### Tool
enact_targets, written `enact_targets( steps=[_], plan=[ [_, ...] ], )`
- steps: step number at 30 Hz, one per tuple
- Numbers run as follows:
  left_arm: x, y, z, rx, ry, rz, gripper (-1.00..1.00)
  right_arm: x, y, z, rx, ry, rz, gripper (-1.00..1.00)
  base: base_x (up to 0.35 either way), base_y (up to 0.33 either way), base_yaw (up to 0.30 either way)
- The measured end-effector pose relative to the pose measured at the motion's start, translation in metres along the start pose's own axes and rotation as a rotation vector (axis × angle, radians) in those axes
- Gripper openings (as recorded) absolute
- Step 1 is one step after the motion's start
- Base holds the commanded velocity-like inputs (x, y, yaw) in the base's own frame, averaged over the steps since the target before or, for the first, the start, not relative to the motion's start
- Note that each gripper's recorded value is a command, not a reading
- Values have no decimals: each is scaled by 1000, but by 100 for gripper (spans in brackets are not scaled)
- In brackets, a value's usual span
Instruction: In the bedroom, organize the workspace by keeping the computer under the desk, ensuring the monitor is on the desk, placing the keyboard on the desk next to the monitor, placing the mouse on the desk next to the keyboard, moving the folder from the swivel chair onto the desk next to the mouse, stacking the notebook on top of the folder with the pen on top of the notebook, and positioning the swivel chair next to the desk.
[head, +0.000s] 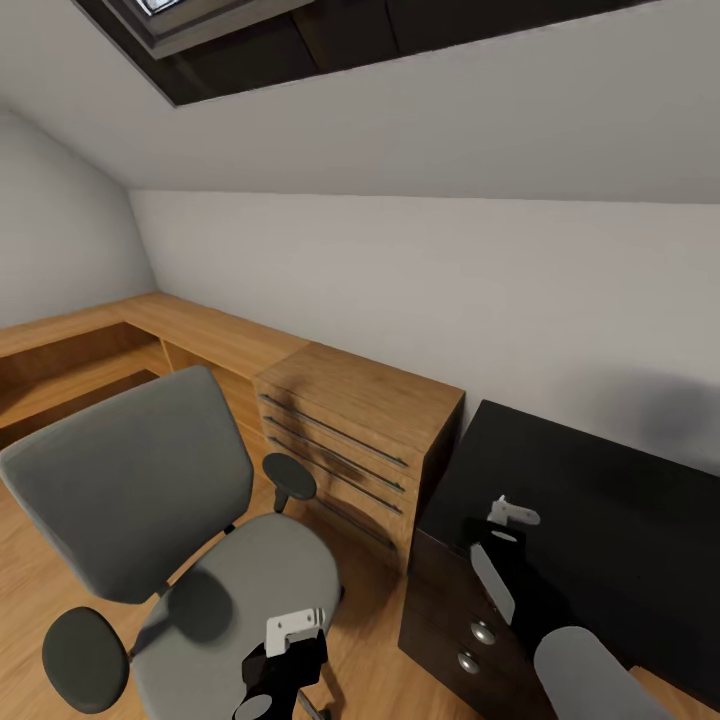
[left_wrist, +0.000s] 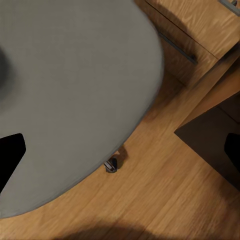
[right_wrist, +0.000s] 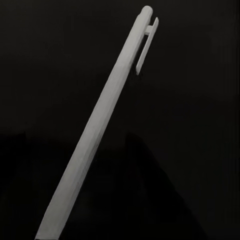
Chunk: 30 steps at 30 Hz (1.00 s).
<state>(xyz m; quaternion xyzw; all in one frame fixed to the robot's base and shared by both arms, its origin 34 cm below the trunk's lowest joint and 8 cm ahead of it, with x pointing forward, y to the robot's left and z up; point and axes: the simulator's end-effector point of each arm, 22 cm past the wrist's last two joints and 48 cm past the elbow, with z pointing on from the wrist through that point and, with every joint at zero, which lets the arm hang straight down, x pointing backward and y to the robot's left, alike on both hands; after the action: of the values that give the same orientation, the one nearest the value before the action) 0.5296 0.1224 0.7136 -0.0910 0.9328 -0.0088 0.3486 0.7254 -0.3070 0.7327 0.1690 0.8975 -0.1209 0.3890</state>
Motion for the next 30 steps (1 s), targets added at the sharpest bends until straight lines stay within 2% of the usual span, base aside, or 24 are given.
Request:
enact_targets(
  steps=[7,19,30],
  plan=[
    [0,0,0,0,0,0,100,1,-6,1,7,27,20,-100,0,0,0],
    [0,0,0,0,0,0,100,0,-8,0,11,36,11,-100,0,0,0],
    [0,0,0,0,0,0,100,5,-2,-3,-11,90,16,-100,0,0,0]
  ],
)
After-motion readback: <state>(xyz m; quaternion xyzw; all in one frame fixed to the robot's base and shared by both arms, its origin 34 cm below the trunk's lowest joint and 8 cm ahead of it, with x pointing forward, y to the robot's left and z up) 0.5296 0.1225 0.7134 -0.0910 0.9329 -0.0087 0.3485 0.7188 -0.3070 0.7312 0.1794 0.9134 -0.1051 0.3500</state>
